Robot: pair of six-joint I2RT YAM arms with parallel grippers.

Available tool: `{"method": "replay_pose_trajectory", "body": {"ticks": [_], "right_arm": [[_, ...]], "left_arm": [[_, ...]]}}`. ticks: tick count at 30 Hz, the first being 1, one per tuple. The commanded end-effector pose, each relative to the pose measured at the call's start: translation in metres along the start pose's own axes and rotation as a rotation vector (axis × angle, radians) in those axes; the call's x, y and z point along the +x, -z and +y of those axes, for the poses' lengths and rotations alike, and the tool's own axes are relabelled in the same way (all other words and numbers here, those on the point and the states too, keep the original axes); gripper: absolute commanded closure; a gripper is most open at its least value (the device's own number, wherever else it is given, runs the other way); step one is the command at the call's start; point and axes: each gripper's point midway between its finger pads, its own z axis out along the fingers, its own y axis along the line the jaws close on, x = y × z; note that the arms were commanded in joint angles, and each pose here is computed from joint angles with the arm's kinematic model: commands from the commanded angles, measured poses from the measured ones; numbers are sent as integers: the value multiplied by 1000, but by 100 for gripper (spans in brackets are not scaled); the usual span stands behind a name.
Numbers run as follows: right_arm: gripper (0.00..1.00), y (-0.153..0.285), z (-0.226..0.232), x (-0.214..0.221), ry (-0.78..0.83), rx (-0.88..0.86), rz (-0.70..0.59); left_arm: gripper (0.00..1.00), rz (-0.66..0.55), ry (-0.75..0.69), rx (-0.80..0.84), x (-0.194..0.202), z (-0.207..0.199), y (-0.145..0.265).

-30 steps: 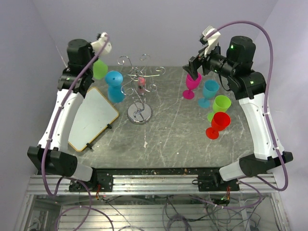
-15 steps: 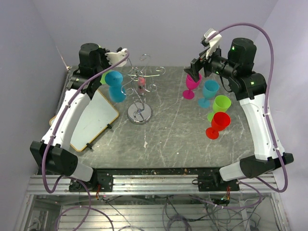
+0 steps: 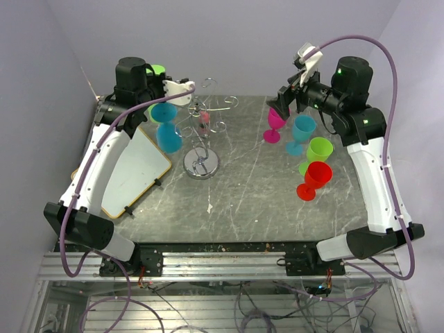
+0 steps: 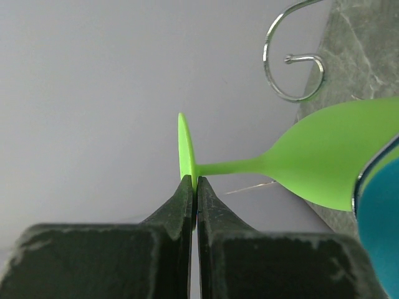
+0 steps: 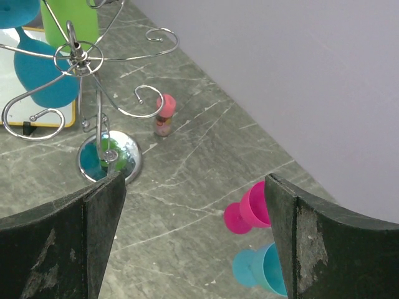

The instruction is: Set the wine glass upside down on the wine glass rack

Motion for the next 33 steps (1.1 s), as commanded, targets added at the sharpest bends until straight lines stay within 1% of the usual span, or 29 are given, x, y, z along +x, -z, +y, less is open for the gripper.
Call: {"method": "replay_pose_trajectory", "body": {"ticks": [1,5,14,23,33], "right_arm": [[8,10,1,-10,8,3,-42],[8,12,0,-10,6,6,-45],[8,14,-1,-10,1,3,-51],[8,16,-4,-8,-8,3,-54],[8,18,-7,-7,-14,7,-58]], "left_arm": [[93,-112,-111,51,-23,-3,-3],[93,-142,-152,76,-30,-5,-3],[93,-212,-257,175,-42,-24,-2],[93,-314,-277,205,-62,-27,-4],[93,-382,-292,217,-76,-29,-12]]}}
